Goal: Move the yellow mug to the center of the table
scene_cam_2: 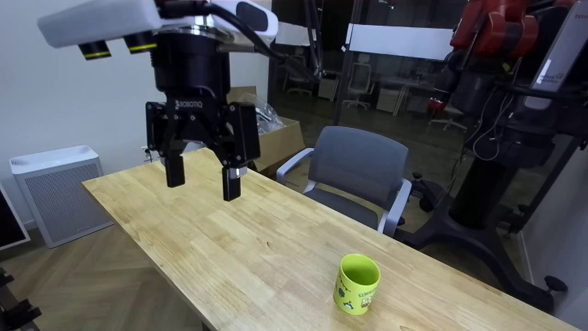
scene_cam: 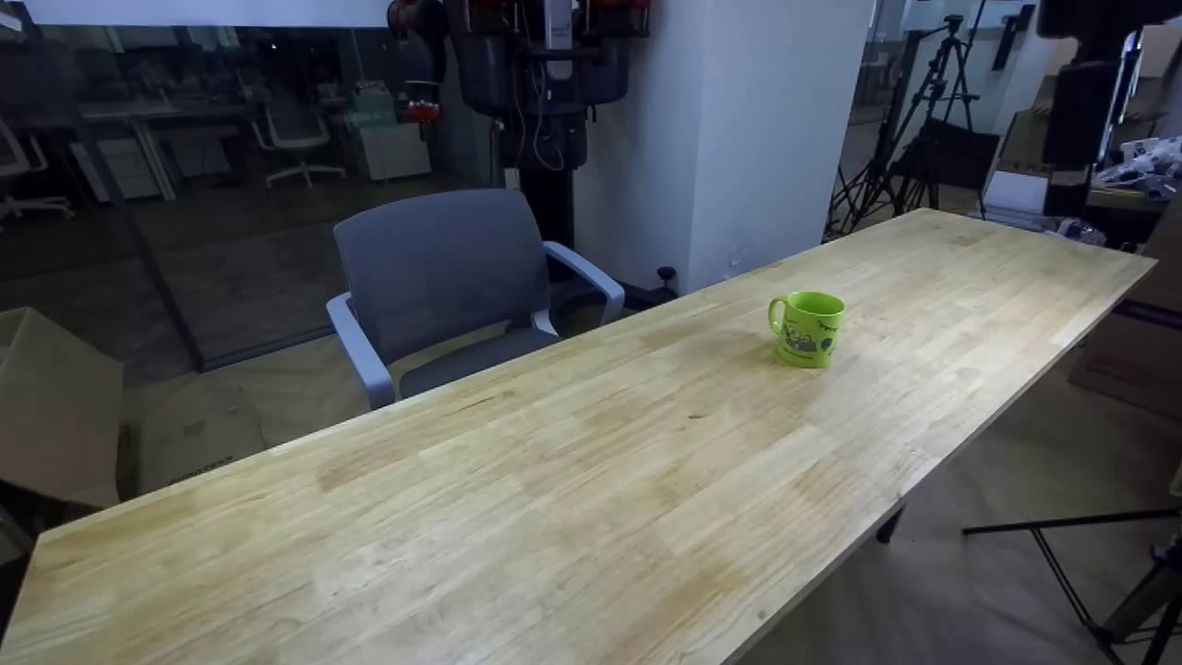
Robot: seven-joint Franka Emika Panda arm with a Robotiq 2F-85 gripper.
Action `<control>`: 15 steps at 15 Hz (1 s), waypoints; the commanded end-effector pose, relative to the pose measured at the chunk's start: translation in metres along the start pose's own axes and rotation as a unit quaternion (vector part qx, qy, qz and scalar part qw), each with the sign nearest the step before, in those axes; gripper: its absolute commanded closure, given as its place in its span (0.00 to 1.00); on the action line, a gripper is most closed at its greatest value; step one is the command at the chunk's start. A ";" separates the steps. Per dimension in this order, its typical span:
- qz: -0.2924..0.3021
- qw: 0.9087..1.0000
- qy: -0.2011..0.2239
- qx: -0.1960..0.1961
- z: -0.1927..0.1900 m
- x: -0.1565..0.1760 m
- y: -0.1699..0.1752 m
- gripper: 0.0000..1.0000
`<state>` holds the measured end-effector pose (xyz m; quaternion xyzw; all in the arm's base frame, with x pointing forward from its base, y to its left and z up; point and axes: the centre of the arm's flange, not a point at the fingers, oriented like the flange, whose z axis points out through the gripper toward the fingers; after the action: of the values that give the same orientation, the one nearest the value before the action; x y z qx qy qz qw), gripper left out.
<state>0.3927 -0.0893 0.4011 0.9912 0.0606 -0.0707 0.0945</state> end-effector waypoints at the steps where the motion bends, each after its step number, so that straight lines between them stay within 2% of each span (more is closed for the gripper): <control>1: 0.000 1.000 0.000 0.000 0.000 0.000 0.000 0.00; 4: 0.032 0.998 0.050 -0.006 -0.004 0.022 0.014 0.00; 6: 0.045 0.993 0.106 -0.028 -0.007 0.045 0.030 0.00; 9: 0.036 0.976 0.203 -0.063 -0.015 0.083 0.053 0.00; 10: 0.025 0.971 0.225 -0.072 -0.017 0.093 0.057 0.00; 12: 0.010 0.966 0.241 -0.088 -0.019 0.110 0.065 0.00; 13: 0.012 0.970 0.231 -0.070 -0.018 0.081 0.052 0.00; 15: 0.008 0.969 0.236 -0.075 -0.014 0.096 0.057 0.00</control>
<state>0.4967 -0.1320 0.4104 0.9703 0.0788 0.1703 0.1525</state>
